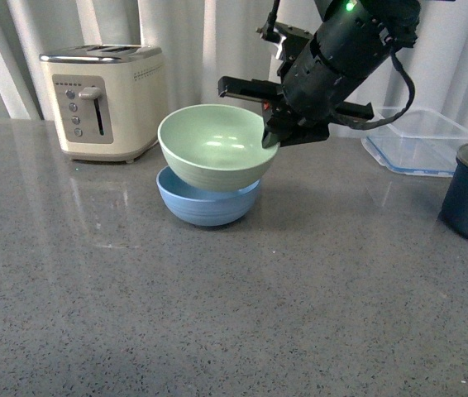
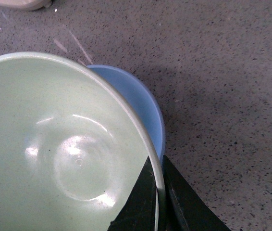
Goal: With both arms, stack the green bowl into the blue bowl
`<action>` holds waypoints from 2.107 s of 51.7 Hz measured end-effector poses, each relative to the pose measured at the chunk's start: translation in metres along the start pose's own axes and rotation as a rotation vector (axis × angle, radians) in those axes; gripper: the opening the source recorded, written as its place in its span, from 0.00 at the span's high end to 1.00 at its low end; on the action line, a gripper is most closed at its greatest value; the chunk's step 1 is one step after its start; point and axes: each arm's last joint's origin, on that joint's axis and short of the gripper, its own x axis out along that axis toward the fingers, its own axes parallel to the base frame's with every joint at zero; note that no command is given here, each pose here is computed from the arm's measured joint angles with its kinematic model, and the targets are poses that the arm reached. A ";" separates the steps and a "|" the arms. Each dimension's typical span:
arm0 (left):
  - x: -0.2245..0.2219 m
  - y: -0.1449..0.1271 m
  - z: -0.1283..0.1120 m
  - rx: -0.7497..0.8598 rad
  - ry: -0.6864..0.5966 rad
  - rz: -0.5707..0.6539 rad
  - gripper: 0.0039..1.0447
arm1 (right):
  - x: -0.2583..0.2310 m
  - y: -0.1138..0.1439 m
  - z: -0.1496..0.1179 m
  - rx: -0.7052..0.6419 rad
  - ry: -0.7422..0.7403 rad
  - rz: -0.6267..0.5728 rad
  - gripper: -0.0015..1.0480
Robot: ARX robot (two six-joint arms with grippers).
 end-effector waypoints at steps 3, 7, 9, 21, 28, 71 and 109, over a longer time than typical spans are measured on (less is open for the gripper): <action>0.000 0.000 0.000 0.000 0.000 0.000 0.06 | 0.006 0.003 -0.001 -0.004 0.009 0.008 0.99; 0.000 0.000 0.000 0.000 0.000 0.000 0.06 | 0.011 0.006 -0.001 -0.008 0.017 0.018 0.99; 0.000 0.000 0.000 0.000 0.000 0.000 0.06 | 0.012 0.008 0.000 -0.011 0.015 0.022 0.99; 0.000 0.000 0.000 0.000 0.000 0.000 0.06 | 0.018 0.009 0.003 -0.014 0.015 0.034 0.99; 0.000 0.000 0.000 0.000 0.000 0.000 0.06 | 0.020 0.008 0.002 -0.013 0.020 0.034 0.85; 0.000 0.000 0.000 0.000 0.000 0.000 0.06 | -0.087 -0.057 -0.039 0.128 -0.074 -0.073 0.10; 0.000 0.000 0.000 0.000 0.000 0.000 0.06 | -0.173 -0.090 -0.193 -0.085 -0.806 -0.384 0.75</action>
